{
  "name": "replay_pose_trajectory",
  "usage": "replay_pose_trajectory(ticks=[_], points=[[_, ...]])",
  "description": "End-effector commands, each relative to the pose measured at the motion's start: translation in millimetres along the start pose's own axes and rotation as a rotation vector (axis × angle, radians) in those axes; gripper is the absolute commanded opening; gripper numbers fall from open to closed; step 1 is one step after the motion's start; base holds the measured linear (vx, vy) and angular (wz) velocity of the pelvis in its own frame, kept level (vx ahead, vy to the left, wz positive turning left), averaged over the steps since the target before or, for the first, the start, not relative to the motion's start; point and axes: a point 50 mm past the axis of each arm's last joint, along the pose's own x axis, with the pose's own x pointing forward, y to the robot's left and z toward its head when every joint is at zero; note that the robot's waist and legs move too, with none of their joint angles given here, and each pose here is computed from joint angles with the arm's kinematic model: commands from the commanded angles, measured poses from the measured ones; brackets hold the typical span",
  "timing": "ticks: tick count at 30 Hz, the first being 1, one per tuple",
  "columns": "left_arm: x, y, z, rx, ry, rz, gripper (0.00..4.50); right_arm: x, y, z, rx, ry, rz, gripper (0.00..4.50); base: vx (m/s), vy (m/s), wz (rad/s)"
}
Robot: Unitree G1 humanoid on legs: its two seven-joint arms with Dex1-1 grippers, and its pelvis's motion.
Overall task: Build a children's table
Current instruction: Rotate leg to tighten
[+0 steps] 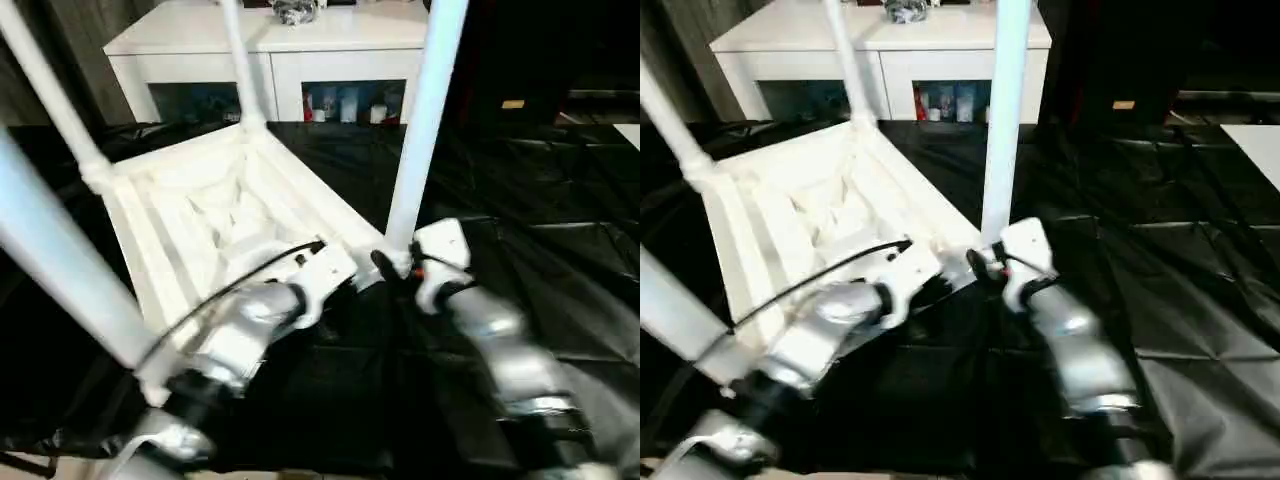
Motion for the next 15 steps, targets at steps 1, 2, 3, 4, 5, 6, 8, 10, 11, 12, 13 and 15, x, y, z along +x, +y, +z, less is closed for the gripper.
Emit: replay_pose_trajectory(ticks=[1, 2, 3, 4, 5, 6, 8, 10, 11, 12, 13, 15], points=[[-12.1, -7.1, -20.2, 0.014, 0.042, -0.142, 0.00, -14.2, 12.7, -0.1, -0.017, 0.001, 0.232, 4.10, 0.000, 0.000, 0.00], [-15.3, -8.8, -20.6, 0.017, 0.032, -0.185, 0.00, -19.8, 13.8, -1.1, -0.022, 0.006, 0.279, 4.10, 0.000, 0.000, 0.00], [-18.0, -10.8, -20.1, 0.029, 0.016, -0.225, 0.00, -23.0, 14.0, -2.3, -0.016, 0.015, 0.305, 4.10, 0.051, -0.007, -0.01], [-26.9, -15.4, -20.7, 0.047, -0.002, -0.332, 0.00, -32.5, 15.2, -5.5, -0.004, 0.041, 0.386, 4.10, 0.057, -0.011, 0.00], [-32.0, -16.5, -21.6, 0.051, 0.000, -0.378, 0.00, -36.6, 15.3, -7.6, 0.000, 0.060, 0.422, 4.10, 0.057, -0.011, 0.00], [-35.7, -17.1, -22.0, 0.054, 0.000, -0.409, 0.00, -39.1, 15.1, -9.3, 0.003, 0.074, 0.442, 4.10, 0.055, -0.008, -0.01], [-41.0, -15.1, -20.7, 0.041, -0.014, -0.437, 0.00, -39.4, 13.2, -10.8, 0.000, 0.088, 0.452, 4.10, 0.000, 0.000, 0.00], [-44.1, -13.9, -19.5, 0.035, -0.021, -0.457, 0.00, -38.0, 11.6, -10.0, 0.006, 0.086, 0.450, 4.10, 0.000, 0.000, 0.00], [-46.9, -12.7, -20.6, 0.043, -0.011, -0.478, 0.00, -36.8, 10.4, -8.8, 0.005, 0.080, 0.452, 4.10, 0.000, 0.000, 0.00], [-48.3, -12.4, -21.3, 0.047, -0.006, -0.489, 0.00, -36.3, 10.0, -8.6, 0.003, 0.078, 0.453, 4.10, 0.000, 0.000, 0.00], [-48.3, -12.4, -21.3, 0.047, -0.006, -0.489, 0.00, -36.3, 10.0, -8.6, 0.003, 0.078, 0.453, 4.10, 0.000, 0.000, 0.00], [-50.4, -9.8, -22.5, 0.055, -0.002, -0.481, 0.00, -36.3, 9.6, -7.9, 0.005, 0.070, 0.462, 4.10, 0.000, 0.000, 0.00]])
